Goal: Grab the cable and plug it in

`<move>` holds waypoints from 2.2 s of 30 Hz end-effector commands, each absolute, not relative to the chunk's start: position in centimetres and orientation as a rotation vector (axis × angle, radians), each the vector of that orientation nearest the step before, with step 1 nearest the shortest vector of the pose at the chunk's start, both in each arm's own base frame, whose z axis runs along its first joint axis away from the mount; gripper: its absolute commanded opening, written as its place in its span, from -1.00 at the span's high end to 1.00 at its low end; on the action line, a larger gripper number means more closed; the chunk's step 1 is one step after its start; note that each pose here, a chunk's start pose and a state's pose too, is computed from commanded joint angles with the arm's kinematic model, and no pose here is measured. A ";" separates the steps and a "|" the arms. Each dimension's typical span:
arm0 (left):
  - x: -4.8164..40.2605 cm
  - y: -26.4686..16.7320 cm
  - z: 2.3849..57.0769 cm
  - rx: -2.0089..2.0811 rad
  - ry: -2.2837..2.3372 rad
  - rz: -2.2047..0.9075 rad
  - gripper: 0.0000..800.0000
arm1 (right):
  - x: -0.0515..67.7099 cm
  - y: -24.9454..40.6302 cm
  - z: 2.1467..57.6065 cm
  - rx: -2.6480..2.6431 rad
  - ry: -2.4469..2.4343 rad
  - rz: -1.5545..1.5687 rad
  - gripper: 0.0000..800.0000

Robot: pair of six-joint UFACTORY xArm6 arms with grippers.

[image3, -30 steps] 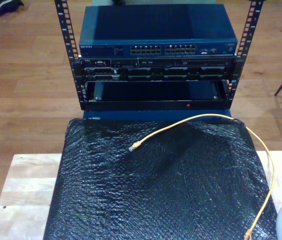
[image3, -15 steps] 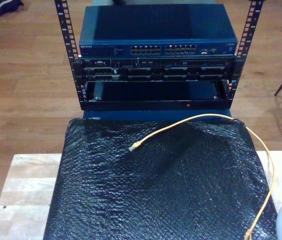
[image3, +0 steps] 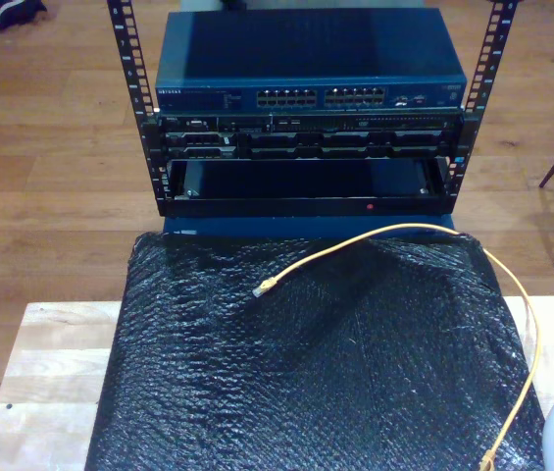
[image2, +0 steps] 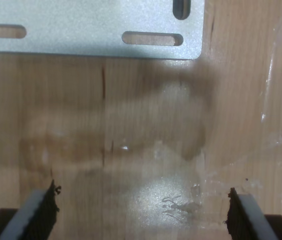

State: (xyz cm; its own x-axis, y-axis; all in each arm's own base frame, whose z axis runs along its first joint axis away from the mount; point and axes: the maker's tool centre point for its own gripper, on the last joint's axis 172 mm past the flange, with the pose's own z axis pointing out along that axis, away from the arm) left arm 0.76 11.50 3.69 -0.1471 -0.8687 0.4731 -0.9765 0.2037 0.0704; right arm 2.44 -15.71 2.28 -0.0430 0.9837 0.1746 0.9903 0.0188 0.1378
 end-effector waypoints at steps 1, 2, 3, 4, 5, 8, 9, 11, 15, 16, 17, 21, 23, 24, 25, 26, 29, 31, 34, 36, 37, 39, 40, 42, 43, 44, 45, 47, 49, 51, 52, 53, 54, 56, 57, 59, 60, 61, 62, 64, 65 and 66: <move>0.8 11.5 3.7 1.717 -2.074 0.355 -1.00 | 2.4 -15.7 2.3 -2.154 -2.218 -0.344 -1.00; 0.8 11.5 3.7 1.717 -2.074 0.355 -1.00 | 2.4 -15.7 2.3 -2.152 -2.220 -0.344 -1.00; 0.8 11.5 3.7 1.717 -2.074 0.355 -1.00 | 2.4 -15.8 2.3 -2.155 -2.219 -0.342 -1.00; 0.7 11.4 3.7 1.716 -2.073 0.356 -1.00 | 2.4 -15.9 2.4 -2.154 -2.222 -0.341 -1.00; 0.8 11.5 3.7 1.717 -2.074 0.355 -1.00 | 2.5 -16.1 2.6 -2.153 -2.227 -0.339 -1.00; 0.8 11.5 3.8 1.719 -2.070 0.355 -1.00 | 2.5 -16.6 3.1 -2.162 -2.234 -0.328 -1.00; 0.8 11.5 3.9 1.719 -2.069 0.356 -1.00 | 2.5 -16.9 3.4 -2.164 -2.240 -0.322 -1.00; 0.7 11.5 4.0 1.718 -2.068 0.357 -1.00 | 2.6 -16.8 3.7 -2.154 -2.239 -0.332 -1.00; 0.7 12.1 5.0 1.716 -2.061 0.355 -1.00 | 2.9 -17.2 5.7 -2.138 -2.228 -0.375 -1.00; 0.7 12.2 5.4 1.711 -2.056 0.361 -1.00 | 3.0 -16.9 6.2 -2.127 -2.221 -0.398 -1.00; 0.6 12.0 5.7 1.706 -2.046 0.370 -1.00 | 3.1 -16.9 6.8 -2.118 -2.216 -0.416 -1.00; 0.5 11.7 6.3 1.690 -2.028 0.387 -1.00 | 3.4 -17.4 9.1 -2.146 -2.158 -0.448 -0.99; 0.5 11.8 6.4 1.690 -2.030 0.385 -1.00 | 3.6 -17.9 10.4 -2.171 -2.126 -0.450 -0.99; 0.5 11.8 6.5 1.691 -2.028 0.384 -1.00 | 3.6 -18.4 11.2 -2.187 -2.117 -0.446 -0.99; 0.6 12.1 6.7 1.695 -2.032 0.379 -1.00 | 3.7 -18.8 12.0 -2.200 -2.109 -0.444 -0.99; 0.6 12.5 7.0 1.700 -2.033 0.375 -1.00 | 3.8 -19.1 12.6 -2.214 -2.093 -0.443 -0.99; 0.8 12.9 8.7 1.695 -2.014 0.390 -1.00 | 4.0 -19.5 14.6 -2.263 -2.020 -0.451 -0.99; 0.7 12.8 9.9 1.685 -1.988 0.408 -1.00 | 4.2 -19.4 15.7 -2.273 -1.989 -0.463 -0.99; 1.1 13.1 11.6 1.688 -1.971 0.429 -1.00 | 4.5 -19.8 17.2 -2.299 -1.954 -0.458 -0.99; 1.7 13.2 12.4 1.707 -1.959 0.453 -1.00 | 5.0 -20.3 18.2 -2.325 -1.927 -0.444 -0.99; 2.2 13.4 12.8 1.720 -1.957 0.467 -1.00 | 5.4 -20.5 18.5 -2.334 -1.915 -0.435 -0.99; 3.0 13.6 13.6 1.744 -1.951 0.495 -1.00 | 6.3 -20.9 19.2 -2.354 -1.893 -0.414 -0.99; 3.5 13.7 14.0 1.755 -1.948 0.510 -1.00 | 6.8 -21.0 19.4 -2.359 -1.879 -0.407 -0.99; 4.4 13.8 15.0 1.768 -1.942 0.536 -1.00 | 7.8 -21.4 20.0 -2.376 -1.844 -0.394 -0.99; 4.9 13.8 15.6 1.768 -1.945 0.544 -1.00 | 8.3 -21.4 20.3 -2.380 -1.821 -0.391 -0.99; 5.4 13.6 16.1 1.759 -1.944 0.553 -1.00 | 8.7 -21.4 20.7 -2.383 -1.800 -0.389 -0.99; 5.9 13.4 16.6 1.747 -1.942 0.555 -1.00 | 9.1 -21.3 20.9 -2.378 -1.781 -0.390 -0.99; 6.6 13.1 17.5 1.729 -1.932 0.544 -1.00 | 9.9 -21.6 21.7 -2.390 -1.749 -0.383 -0.99; 7.2 12.9 17.9 1.730 -1.917 0.510 -1.00 | 11.0 -21.6 22.3 -2.406 -1.720 -0.377 -0.99; 7.9 12.8 18.1 1.738 -1.902 0.474 -1.00 | 12.2 -21.8 23.0 -2.442 -1.677 -0.379 -0.99; 8.2 12.8 18.2 1.741 -1.900 0.458 -1.00 | 12.7 -21.9 23.3 -2.455 -1.657 -0.379 -0.99; 8.8 12.7 18.3 1.745 -1.898 0.449 -1.00 | 13.3 -21.9 23.7 -2.463 -1.644 -0.380 -0.99; 9.5 12.5 18.5 1.747 -1.900 0.444 -1.00 | 14.0 -21.8 24.1 -2.471 -1.631 -0.384 -0.99; 11.0 12.1 19.0 1.750 -1.908 0.438 -1.00 | 15.7 -21.5 24.9 -2.489 -1.588 -0.409 -0.99; 11.8 12.0 19.3 1.748 -1.915 0.427 -1.00 | 16.6 -21.3 25.3 -2.491 -1.564 -0.427 -0.99; 13.0 11.8 19.7 1.740 -1.928 0.401 -1.00 | 18.6 -20.5 26.3 -2.473 -1.540 -0.461 -0.99; 13.6 11.6 19.8 1.733 -1.936 0.381 -1.00 | 19.5 -20.0 26.6 -2.453 -1.531 -0.476 -0.99; 14.1 11.3 19.9 1.723 -1.940 0.362 -1.00 | 20.4 -19.5 26.9 -2.430 -1.518 -0.490 -0.99; 14.5 11.1 19.9 1.719 -1.941 0.341 -1.00 | 21.1 -19.2 27.3 -2.421 -1.501 -0.499 -0.99; 15.4 10.5 20.0 1.709 -1.943 0.304 -1.00 | 22.6 -18.7 28.2 -2.416 -1.472 -0.521 -0.99; 15.8 10.2 20.0 1.702 -1.940 0.285 -1.00 | 23.3 -18.4 28.6 -2.410 -1.473 -0.532 -0.99; 16.1 9.9 19.9 1.696 -1.939 0.270 -1.00 | 24.0 -18.0 29.1 -2.400 -1.477 -0.546 -0.99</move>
State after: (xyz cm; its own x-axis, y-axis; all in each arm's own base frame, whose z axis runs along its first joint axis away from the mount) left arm 16.11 9.93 19.92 -0.0580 -0.8532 0.5184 -0.9624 0.1859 0.1983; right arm 24.04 -18.00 29.07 0.4091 0.7938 0.4500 0.8956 -0.4438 -0.0311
